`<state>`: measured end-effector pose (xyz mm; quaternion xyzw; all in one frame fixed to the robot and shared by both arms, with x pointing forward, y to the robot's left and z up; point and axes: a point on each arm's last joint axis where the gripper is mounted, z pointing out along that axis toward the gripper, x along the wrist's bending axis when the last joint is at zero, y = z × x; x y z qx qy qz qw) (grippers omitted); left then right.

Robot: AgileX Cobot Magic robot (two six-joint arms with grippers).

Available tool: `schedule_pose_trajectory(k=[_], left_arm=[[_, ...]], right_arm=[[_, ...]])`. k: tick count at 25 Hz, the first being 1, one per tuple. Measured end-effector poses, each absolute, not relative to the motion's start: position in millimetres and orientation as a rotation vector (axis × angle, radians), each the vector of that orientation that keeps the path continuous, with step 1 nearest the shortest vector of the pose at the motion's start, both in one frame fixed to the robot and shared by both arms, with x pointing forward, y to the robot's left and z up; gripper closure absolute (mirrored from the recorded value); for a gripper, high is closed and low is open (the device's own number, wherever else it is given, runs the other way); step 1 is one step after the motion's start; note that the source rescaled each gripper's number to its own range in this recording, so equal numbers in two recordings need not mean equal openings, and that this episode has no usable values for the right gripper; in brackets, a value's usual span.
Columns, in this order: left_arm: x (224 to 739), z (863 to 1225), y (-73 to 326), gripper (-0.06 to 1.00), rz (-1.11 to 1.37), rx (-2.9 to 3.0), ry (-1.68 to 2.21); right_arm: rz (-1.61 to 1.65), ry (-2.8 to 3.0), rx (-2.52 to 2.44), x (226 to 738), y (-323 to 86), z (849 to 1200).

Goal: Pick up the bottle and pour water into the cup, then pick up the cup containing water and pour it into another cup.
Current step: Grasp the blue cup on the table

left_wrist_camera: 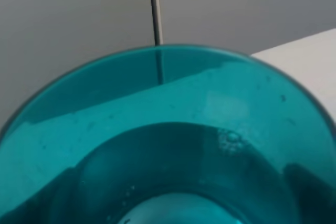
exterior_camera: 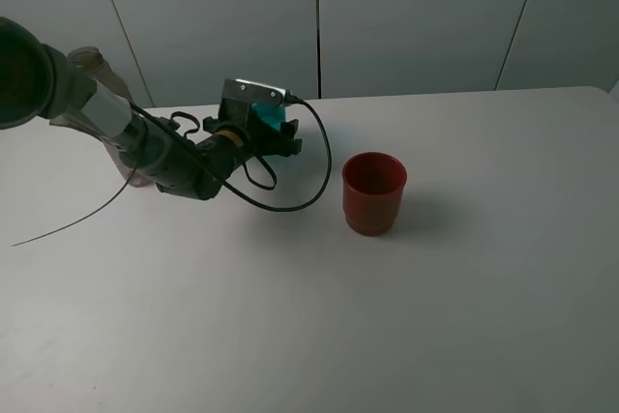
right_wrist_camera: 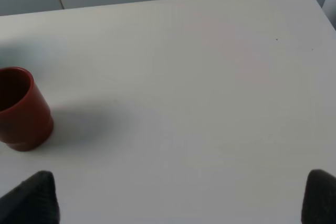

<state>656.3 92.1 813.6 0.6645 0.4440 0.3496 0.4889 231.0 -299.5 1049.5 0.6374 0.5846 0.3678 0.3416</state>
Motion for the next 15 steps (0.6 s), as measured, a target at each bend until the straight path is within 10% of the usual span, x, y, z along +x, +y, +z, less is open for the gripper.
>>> schedule_pose_trajectory(k=[15], left_arm=[[666.4,800.8,83.8,-0.03,0.847,1.620,1.032]], right_arm=[[0.957,1.520,1.658,231.0,-299.5,1049.5]])
